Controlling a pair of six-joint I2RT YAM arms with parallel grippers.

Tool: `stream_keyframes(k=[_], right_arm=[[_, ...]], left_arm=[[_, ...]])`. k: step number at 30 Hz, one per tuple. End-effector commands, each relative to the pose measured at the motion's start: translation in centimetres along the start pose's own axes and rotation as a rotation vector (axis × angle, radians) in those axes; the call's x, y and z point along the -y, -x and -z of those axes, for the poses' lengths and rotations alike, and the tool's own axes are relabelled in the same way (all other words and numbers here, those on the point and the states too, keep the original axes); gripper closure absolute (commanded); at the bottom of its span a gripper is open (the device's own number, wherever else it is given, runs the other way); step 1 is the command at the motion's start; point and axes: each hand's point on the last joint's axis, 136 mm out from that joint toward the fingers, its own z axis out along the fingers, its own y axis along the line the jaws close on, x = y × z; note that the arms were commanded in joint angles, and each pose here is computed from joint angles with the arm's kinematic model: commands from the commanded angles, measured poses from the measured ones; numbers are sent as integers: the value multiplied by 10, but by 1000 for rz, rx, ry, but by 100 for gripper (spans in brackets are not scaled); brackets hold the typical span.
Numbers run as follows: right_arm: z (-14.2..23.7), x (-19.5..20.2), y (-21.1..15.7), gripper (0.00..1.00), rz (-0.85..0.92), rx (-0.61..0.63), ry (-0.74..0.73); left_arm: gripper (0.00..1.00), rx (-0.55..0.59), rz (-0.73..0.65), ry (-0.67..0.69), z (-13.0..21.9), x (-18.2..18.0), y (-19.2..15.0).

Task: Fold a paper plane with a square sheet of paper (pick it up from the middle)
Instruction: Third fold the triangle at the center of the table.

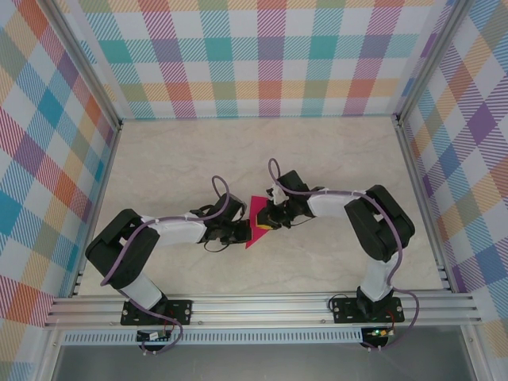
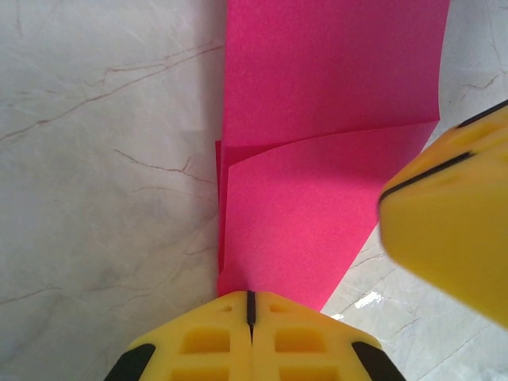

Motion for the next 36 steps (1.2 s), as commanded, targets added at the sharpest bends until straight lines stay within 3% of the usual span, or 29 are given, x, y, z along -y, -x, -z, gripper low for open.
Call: stream_keyframes(k=[1,6,15,20,25,36], right_arm=[[-10,26,-6,89,-39,-9,-72],[5,55,11,89,-97,73,-93],[30,70,35,87,-144,139,-48],[46,81,44,86,-156,178,-131],[55,58,48,84,-84,198,-34],[87,32,26,73,-36,242,-14]], left_arm=[[99,-70,18,135,-9,-39,-23],[100,-90,25,159,-12,-49,-32],[100,-139,46,195,-20,-65,-48],[100,-137,42,184,-18,-62,-48],[100,-130,33,151,-12,-54,-47],[100,-114,21,100,9,-49,-56]])
